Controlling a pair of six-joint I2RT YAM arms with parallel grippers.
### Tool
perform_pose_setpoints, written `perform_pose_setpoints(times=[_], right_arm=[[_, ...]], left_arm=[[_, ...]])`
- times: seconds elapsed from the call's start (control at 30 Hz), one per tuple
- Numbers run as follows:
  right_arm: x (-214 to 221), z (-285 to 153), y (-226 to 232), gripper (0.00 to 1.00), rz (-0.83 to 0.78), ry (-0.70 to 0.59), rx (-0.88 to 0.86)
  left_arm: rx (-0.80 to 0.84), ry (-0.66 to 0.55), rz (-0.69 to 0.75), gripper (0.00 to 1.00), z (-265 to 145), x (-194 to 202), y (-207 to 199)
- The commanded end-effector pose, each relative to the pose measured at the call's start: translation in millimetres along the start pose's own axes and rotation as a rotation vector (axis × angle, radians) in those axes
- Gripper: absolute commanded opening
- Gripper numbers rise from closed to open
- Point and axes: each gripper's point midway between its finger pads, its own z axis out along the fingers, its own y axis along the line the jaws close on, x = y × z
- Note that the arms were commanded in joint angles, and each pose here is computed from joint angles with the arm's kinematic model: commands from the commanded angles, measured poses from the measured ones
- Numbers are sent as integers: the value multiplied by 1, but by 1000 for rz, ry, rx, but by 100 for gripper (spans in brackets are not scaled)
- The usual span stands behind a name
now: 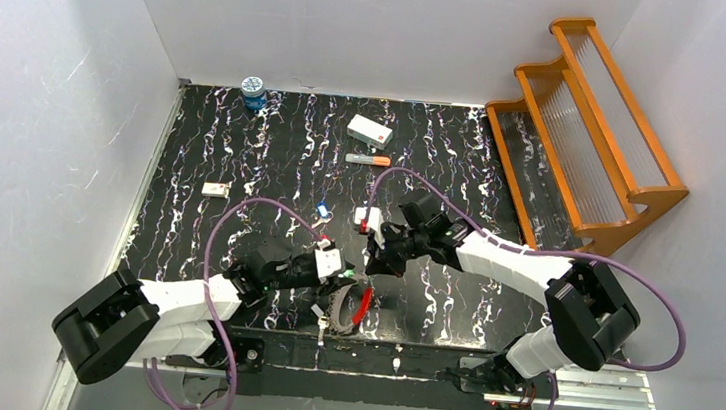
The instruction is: Put the keys on the keyring
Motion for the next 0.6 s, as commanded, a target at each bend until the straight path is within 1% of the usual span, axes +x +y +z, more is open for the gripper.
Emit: perform_pose_setpoints(times=[0.0,0.3,0.43,0.57], right_arm=[[-24,0,5,1,-41,-40,-51],[-28,3,14,1,-38,-51,-112],[-26,4,16,1,-31,-43,-121],[-26,4,17,1,-30,-43,-127]], left_arm=[[18,-13,25,32,6,-10,2],[20,10,27,30,13,-6,3],[14,20,33,26,14,-4,4],[8,25,42,19,15,-3,6]])
